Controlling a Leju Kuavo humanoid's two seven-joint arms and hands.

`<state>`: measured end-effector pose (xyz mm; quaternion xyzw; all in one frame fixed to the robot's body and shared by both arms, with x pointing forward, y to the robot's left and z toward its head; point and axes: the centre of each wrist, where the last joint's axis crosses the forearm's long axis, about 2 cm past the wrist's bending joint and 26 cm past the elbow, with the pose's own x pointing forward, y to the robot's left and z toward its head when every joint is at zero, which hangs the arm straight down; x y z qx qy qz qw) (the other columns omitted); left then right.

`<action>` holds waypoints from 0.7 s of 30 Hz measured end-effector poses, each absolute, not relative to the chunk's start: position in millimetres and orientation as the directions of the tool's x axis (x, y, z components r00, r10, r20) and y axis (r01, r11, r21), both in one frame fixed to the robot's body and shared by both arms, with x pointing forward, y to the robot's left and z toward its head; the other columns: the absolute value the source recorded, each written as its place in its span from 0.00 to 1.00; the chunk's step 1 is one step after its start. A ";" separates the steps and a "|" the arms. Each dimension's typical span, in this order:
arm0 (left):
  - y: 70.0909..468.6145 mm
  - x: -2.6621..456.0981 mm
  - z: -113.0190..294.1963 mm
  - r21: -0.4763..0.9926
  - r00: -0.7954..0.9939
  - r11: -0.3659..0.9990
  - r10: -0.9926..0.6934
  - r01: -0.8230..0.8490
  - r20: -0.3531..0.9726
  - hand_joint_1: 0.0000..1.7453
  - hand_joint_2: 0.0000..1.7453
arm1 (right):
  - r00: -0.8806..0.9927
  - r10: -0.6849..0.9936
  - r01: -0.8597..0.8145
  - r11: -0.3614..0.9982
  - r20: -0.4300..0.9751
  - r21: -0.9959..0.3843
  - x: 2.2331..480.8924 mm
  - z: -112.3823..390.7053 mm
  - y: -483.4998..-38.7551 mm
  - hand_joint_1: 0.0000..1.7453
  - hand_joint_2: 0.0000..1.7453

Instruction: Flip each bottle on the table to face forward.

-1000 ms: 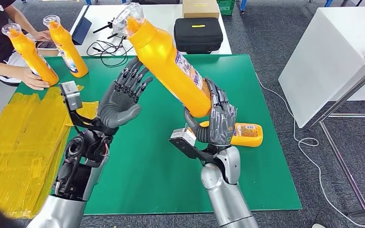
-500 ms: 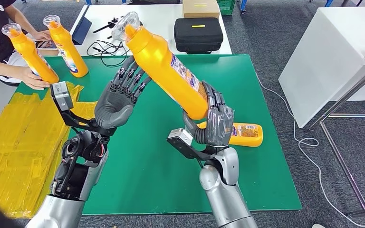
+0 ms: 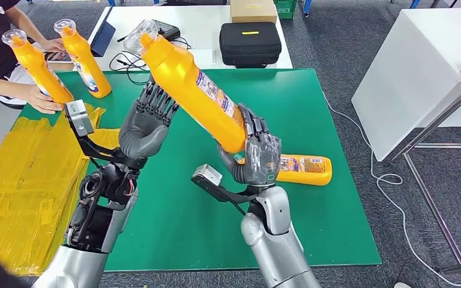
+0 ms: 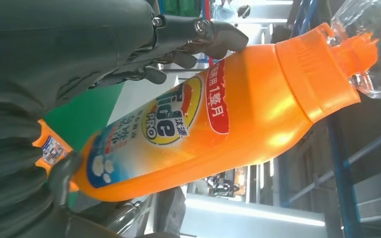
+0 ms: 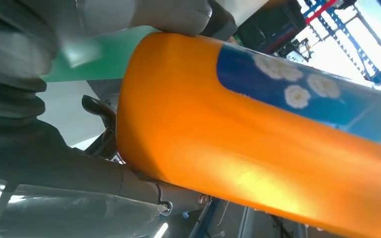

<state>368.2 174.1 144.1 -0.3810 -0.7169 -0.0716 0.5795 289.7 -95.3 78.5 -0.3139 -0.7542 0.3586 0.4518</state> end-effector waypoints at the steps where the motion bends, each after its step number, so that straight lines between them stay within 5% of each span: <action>1: 174.1 368.3 144.0 -0.339 -0.038 0.702 0.462 0.627 0.886 0.00 1.00 | -0.400 0.798 0.141 0.539 0.450 -0.830 288.9 78.0 -92.9 1.00 1.00; 18: 176.6 370.1 143.7 -0.360 -0.016 0.711 0.463 0.604 0.886 0.00 1.00 | -0.485 0.792 0.051 0.448 0.370 -0.893 275.7 68.5 -66.9 1.00 1.00; 21: 177.9 369.0 141.5 -0.368 -0.014 0.718 0.465 0.591 0.885 0.11 1.00 | -0.483 0.794 0.043 0.443 0.370 -0.895 274.8 67.0 -66.5 1.00 1.00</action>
